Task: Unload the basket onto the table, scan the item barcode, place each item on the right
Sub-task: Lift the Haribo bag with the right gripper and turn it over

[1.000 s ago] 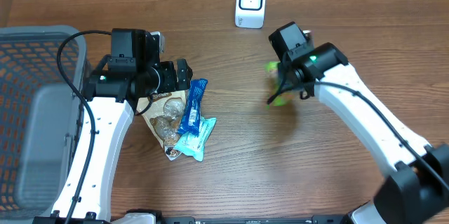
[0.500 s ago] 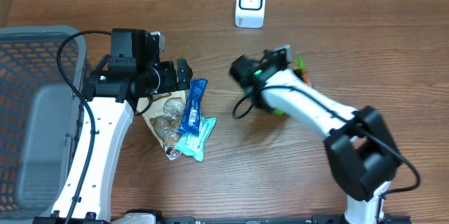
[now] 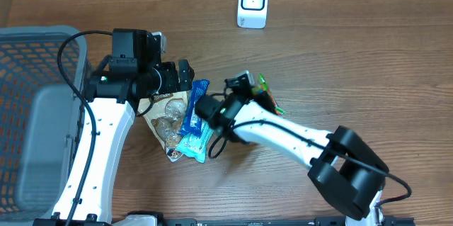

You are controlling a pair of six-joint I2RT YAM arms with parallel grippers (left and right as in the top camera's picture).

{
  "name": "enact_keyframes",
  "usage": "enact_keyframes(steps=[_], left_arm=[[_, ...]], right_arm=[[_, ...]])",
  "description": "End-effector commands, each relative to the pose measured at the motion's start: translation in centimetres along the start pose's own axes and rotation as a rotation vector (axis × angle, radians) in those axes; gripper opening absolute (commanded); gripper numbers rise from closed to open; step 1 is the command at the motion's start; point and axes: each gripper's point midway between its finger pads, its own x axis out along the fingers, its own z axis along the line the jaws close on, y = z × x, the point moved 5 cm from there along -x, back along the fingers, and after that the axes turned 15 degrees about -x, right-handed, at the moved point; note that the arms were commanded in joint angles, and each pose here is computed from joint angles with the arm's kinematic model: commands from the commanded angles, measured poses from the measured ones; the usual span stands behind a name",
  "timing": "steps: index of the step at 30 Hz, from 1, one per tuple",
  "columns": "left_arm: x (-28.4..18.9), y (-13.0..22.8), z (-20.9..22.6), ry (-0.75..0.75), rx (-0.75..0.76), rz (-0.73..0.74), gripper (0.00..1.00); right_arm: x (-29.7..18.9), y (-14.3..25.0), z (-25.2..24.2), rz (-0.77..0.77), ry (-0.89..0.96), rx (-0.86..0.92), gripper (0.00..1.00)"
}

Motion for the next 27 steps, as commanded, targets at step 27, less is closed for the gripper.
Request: enact_keyframes(steps=[27], left_arm=[[0.4, 0.0, 0.2, -0.013, -0.008, 0.004, 1.0]], right_arm=[[9.2, 2.7, -18.8, 0.247, 0.345, 0.183, 0.04]])
